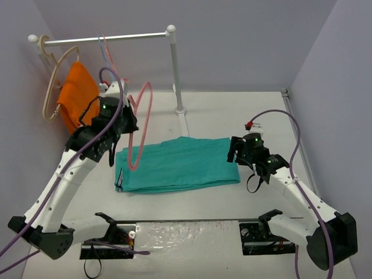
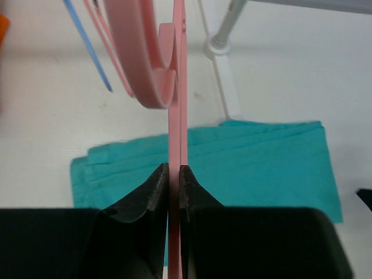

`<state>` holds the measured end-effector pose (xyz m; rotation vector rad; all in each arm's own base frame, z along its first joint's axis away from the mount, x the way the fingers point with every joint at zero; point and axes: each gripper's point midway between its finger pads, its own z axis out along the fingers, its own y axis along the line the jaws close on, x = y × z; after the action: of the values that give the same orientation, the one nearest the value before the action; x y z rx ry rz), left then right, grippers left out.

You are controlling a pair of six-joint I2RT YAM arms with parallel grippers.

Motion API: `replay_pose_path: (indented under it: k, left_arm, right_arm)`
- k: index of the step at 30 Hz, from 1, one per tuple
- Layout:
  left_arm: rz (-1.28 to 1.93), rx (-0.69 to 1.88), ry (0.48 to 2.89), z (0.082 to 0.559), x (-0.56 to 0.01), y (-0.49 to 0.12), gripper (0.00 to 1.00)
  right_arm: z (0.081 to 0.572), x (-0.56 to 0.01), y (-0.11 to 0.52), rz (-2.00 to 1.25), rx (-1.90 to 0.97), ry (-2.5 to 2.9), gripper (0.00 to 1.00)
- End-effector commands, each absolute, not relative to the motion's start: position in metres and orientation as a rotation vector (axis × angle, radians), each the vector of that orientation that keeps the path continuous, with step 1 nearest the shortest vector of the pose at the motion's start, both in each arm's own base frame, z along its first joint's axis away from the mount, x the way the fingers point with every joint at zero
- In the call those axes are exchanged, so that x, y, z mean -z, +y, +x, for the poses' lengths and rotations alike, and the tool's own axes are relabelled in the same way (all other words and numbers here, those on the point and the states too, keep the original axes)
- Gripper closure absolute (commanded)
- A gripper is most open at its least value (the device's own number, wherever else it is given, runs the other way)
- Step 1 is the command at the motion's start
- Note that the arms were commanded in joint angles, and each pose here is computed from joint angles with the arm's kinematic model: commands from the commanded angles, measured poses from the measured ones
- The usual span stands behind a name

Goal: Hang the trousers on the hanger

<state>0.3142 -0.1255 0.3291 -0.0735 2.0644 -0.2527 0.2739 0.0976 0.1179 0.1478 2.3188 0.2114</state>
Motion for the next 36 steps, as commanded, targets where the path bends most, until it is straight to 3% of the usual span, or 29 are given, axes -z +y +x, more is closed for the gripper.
replay_pose_path:
  k: [1,6,16,26,29,33,36]
  left_arm:
    - [-0.099,0.516,1.955,0.297,-0.331,-0.188,1.00]
    - [-0.111,0.595,1.951,0.287,-0.295,-0.236,1.00]
    - [-0.108,0.729,1.876,0.295,-0.275,-0.313,1.00]
    - [-0.099,0.775,1.871,0.294,-0.235,-0.345,1.00]
    - [-0.111,0.765,1.866,0.293,-0.221,-0.349,1.00]
    - [-0.135,0.715,1.886,0.295,-0.198,-0.348,1.00]
    - [-0.147,0.701,1.894,0.296,-0.188,-0.348,1.00]
  right_arm:
    - [0.280,-0.097,0.084,0.290,-0.153,2.343,0.32]
    - [0.278,-0.071,0.075,0.339,-0.143,2.426,0.35]
    - [0.293,-0.038,0.086,0.352,-0.296,2.475,0.44]
    - [0.293,-0.003,0.092,0.359,-0.390,2.517,0.51]
    - [0.288,0.002,0.093,0.355,-0.403,2.530,0.64]
    - [0.287,-0.010,0.097,0.332,-0.446,2.500,0.90]
    - [0.291,-0.037,0.102,0.303,-0.486,2.446,0.99]
